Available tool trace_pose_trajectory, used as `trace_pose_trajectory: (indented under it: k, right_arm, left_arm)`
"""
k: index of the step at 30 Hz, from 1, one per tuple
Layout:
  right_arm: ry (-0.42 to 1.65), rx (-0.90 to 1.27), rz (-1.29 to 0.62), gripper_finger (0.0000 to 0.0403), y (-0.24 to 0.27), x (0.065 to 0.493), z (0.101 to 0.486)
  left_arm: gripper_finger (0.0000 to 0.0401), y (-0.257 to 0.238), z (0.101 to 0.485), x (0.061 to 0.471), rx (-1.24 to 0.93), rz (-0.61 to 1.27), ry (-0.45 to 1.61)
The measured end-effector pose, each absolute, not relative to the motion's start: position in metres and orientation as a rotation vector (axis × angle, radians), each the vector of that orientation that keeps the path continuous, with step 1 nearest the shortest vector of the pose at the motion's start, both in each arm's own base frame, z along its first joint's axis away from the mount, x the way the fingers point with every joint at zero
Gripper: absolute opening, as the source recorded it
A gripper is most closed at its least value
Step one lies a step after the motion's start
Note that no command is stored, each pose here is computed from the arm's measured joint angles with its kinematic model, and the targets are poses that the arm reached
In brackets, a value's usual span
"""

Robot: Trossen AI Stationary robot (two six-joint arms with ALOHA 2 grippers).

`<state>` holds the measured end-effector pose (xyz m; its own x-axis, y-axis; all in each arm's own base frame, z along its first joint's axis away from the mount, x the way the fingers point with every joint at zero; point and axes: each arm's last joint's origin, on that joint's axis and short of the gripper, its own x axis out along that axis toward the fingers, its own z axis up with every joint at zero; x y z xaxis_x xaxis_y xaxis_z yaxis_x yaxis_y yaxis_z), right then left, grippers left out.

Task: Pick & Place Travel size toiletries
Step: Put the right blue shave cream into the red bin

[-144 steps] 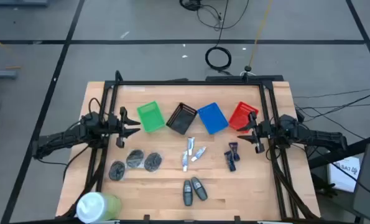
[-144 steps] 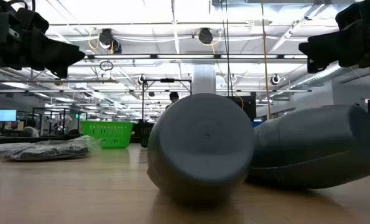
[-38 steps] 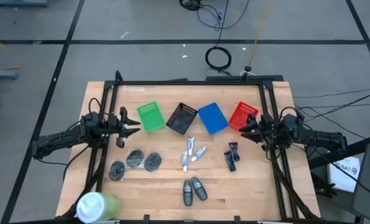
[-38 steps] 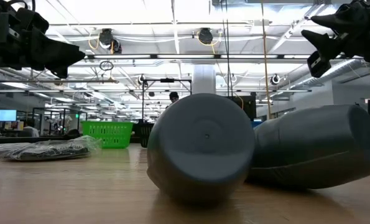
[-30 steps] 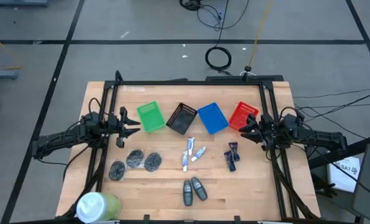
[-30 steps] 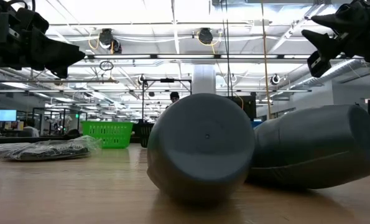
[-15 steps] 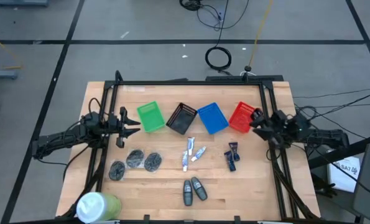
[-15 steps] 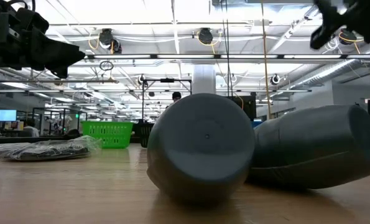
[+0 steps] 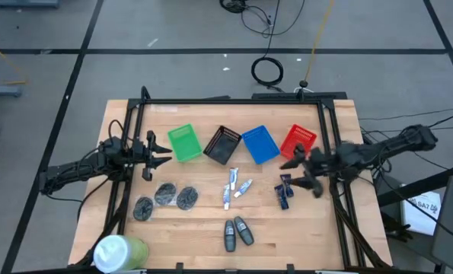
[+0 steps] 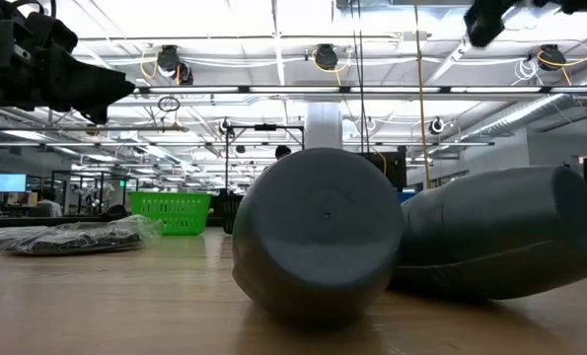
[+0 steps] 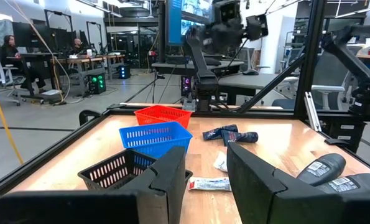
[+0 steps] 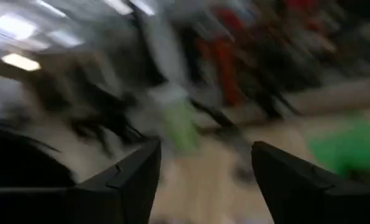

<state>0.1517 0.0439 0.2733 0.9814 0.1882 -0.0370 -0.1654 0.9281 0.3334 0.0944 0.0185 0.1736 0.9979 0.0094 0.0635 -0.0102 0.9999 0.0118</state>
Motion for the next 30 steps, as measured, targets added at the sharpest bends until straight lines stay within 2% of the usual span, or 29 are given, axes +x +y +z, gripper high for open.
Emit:
trace_pose_trajectory:
  k: [5,11,15,19,30]
  right_arm:
    - [0.569,0.453,-0.196,0.0232,0.051,0.170,0.262]
    - [0.919,0.657,-0.363,0.0231,0.066,0.189,0.223]
    - [1.123,0.691,-0.504,0.0227,0.069,0.191,0.197]
    - [1.218,0.682,-0.644,0.0224,0.068,0.190,0.182]
    - [1.292,0.641,-0.744,0.0221,0.072,0.200,0.156]
  left_arm:
    - [0.0115,0.018,0.173,0.094,0.011,0.010,-0.063]
    - [0.0115,0.018,0.173,0.094,0.011,0.010,-0.063]
    - [0.0115,0.018,0.173,0.094,0.011,0.010,-0.063]
    - [0.0115,0.018,0.173,0.094,0.012,0.010,-0.063]
    - [0.0115,0.018,0.173,0.094,0.012,0.010,-0.063]
